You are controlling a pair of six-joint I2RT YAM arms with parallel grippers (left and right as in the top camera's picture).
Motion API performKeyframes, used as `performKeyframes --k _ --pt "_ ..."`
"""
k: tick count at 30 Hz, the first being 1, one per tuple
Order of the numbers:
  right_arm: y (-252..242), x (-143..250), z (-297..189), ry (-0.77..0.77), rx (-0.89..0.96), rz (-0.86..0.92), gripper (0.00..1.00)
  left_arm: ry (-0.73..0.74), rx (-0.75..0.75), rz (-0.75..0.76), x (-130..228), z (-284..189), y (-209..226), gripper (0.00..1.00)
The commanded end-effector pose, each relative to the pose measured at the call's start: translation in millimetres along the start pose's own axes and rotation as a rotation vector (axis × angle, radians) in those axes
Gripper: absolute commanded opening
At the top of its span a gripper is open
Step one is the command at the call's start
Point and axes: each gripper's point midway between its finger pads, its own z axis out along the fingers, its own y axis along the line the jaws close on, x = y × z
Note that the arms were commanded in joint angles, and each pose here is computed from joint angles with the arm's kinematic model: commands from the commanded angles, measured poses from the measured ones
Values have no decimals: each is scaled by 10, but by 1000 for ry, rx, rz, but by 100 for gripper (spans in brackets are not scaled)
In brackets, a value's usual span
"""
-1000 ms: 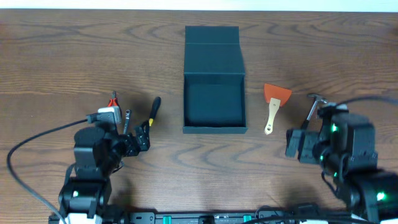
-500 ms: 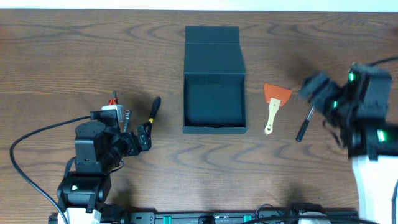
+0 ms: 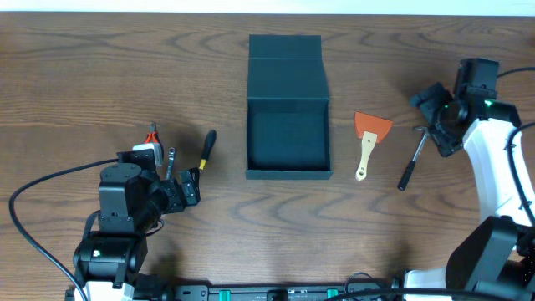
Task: Pack container
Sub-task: 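Move the right gripper over the hammer head and align with it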
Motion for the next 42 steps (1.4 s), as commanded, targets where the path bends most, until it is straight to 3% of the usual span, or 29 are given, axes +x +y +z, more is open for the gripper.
performKeyframes --k 1,17,27,42 --pt "-148 -183 71 -26 36 53 99 -24 -17 3 -81 -40 6 99" --pt "-413 -160 768 53 144 42 99 -30 -35 3 -92 -41 36 99" --pt "-344 -238 953 25 115 44 98 -30 -35 3 -91 -40 36 99" --pt "-544 -5 1158 100 206 232 99 -29 -35 3 -90 -40 35 99"
